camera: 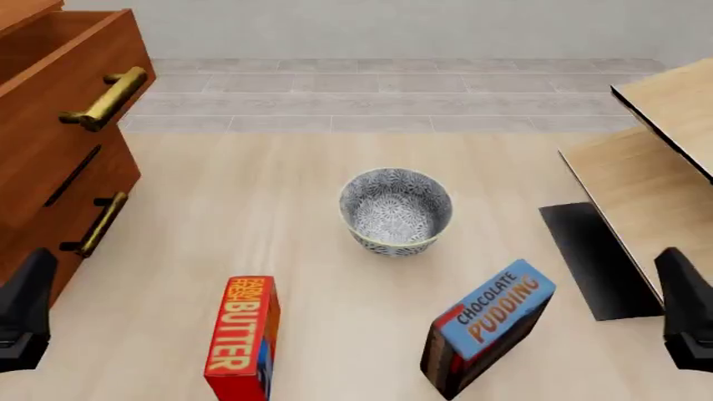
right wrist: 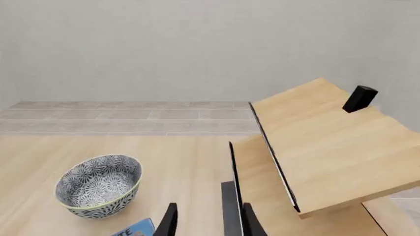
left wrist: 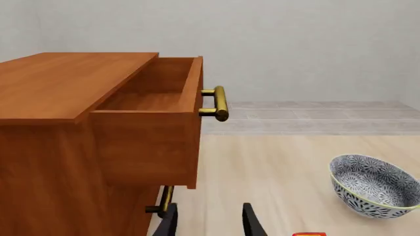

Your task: Close the top drawer of the cabinet.

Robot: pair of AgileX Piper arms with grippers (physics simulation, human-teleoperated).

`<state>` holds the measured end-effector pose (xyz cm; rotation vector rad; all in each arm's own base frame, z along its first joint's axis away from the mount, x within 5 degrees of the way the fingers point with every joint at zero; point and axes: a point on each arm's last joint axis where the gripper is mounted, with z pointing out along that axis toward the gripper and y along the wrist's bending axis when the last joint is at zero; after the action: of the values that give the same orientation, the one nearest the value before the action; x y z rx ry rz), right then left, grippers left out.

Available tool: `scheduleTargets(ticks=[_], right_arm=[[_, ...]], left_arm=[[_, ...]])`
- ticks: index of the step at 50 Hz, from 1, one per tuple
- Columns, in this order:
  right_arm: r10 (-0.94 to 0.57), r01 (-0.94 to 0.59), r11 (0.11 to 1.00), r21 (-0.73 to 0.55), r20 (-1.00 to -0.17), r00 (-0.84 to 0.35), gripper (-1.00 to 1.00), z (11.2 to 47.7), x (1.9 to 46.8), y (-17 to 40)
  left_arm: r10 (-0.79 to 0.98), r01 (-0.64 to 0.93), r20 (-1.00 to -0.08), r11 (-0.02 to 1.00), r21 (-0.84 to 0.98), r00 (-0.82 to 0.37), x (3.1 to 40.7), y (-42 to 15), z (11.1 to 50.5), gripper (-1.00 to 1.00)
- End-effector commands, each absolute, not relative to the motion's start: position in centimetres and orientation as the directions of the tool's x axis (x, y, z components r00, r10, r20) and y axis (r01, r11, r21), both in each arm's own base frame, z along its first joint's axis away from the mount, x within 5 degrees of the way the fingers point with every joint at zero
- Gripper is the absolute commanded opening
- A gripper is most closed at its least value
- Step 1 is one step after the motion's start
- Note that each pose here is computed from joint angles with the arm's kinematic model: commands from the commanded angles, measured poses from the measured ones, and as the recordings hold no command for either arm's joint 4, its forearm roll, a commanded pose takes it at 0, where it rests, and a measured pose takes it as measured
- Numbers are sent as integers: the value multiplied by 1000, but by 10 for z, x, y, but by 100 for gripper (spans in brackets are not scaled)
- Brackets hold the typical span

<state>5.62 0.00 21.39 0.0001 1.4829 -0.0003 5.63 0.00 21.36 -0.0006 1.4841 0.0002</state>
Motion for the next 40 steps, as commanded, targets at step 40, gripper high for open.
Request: scheduleTargets(ticks=[40], right_arm=[[16, -26, 1000, 14, -996, 83, 100, 214, 56, 1]], left_arm=[[183, 33, -970, 981, 191, 160, 55, -3, 229, 100]])
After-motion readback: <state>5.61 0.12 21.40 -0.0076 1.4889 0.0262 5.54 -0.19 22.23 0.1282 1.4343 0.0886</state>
